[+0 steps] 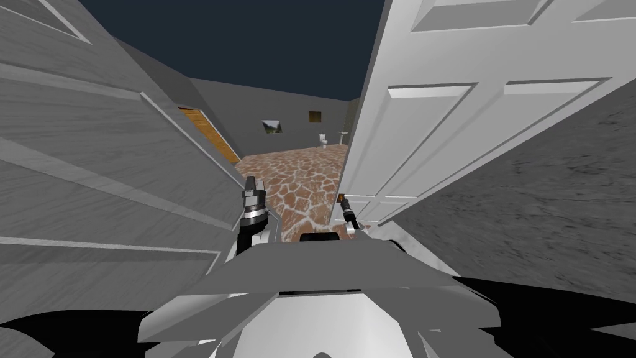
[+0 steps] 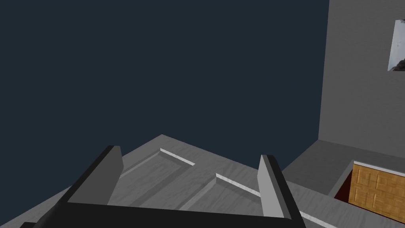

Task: Push the door open

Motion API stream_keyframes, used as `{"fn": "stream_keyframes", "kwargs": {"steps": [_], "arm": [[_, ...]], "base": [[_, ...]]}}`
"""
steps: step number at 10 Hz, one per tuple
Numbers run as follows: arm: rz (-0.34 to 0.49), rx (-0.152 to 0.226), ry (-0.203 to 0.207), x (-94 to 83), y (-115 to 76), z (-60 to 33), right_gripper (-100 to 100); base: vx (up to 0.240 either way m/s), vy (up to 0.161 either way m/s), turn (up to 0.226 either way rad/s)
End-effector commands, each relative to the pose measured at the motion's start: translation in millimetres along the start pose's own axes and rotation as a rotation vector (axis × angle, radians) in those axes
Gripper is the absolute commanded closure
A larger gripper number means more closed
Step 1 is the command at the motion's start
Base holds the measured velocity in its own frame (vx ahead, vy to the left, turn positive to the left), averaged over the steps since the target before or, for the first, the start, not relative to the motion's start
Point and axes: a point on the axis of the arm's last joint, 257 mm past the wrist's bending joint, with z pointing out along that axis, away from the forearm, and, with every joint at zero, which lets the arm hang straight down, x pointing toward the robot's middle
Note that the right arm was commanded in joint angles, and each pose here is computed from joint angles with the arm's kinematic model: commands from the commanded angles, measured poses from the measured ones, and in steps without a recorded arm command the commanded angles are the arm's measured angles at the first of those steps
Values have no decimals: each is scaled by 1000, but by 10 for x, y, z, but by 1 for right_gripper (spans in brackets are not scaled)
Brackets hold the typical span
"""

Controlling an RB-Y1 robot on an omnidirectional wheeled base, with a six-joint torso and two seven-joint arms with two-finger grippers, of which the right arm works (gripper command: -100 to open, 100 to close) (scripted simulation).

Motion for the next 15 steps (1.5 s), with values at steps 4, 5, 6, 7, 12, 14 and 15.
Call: {"fn": "stream_keyframes", "kwargs": {"steps": [4,5,6,7,12,14,15], "arm": [[-4,-58,-34,-183,257,142,100],[-4,-45,-35,-188,205,117,100],[-4,-32,-37,-192,151,90,100],[-4,-24,-37,-195,119,73,100],[-2,-13,-105,-471,83,30,100],[-2,-13,-105,-471,83,30,100],[-1,-9,-105,-401,72,36,-100]], "base": [[91,30,-15],[-4,-17,3],[-10,-8,9],[-9,-2,-11],[127,55,-62],[77,23,-18],[-145,66,-76]]}}
